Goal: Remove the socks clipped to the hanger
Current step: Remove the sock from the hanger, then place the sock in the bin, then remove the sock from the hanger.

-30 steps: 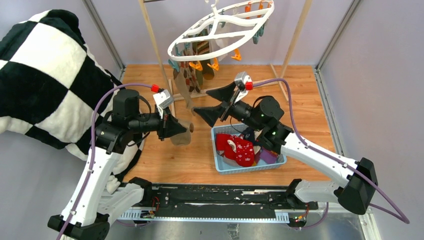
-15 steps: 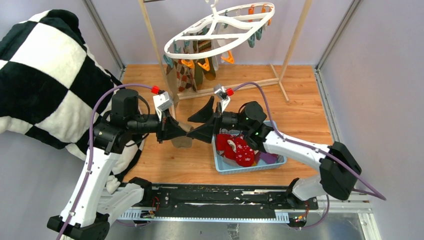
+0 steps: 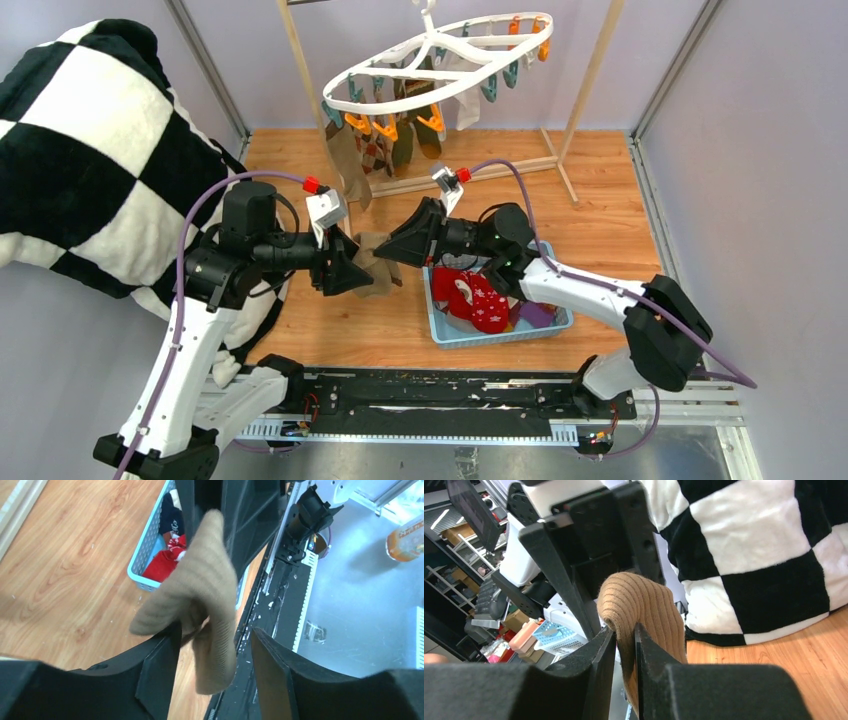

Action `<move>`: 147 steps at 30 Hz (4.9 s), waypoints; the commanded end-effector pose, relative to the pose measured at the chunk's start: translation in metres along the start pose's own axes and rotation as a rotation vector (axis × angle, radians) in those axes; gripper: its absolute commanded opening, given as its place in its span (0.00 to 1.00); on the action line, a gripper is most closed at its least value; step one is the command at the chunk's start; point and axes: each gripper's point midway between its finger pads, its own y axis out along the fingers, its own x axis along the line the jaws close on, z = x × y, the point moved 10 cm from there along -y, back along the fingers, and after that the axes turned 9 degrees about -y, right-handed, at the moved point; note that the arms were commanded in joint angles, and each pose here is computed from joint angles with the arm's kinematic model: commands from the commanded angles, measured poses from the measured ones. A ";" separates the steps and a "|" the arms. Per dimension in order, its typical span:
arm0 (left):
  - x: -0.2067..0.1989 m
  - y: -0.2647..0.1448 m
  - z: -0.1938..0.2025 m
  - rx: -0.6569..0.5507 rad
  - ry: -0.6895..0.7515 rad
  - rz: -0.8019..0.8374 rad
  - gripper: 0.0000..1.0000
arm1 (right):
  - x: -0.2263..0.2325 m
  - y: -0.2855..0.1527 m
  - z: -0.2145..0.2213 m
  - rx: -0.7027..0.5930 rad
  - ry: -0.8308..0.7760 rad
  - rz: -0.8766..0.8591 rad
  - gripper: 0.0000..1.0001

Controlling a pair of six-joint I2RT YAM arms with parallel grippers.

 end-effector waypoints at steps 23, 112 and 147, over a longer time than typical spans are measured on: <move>0.071 -0.026 -0.017 0.017 -0.269 -0.452 1.00 | 0.011 -0.225 0.039 0.509 0.018 1.440 0.36; 0.116 -0.105 -0.004 -0.195 -0.550 -0.753 1.00 | -0.200 0.126 -0.018 -0.076 -0.708 0.830 0.00; 0.031 -0.021 -0.014 -0.087 -0.324 0.045 1.00 | 0.041 -0.007 -0.021 -0.130 -0.127 0.121 0.00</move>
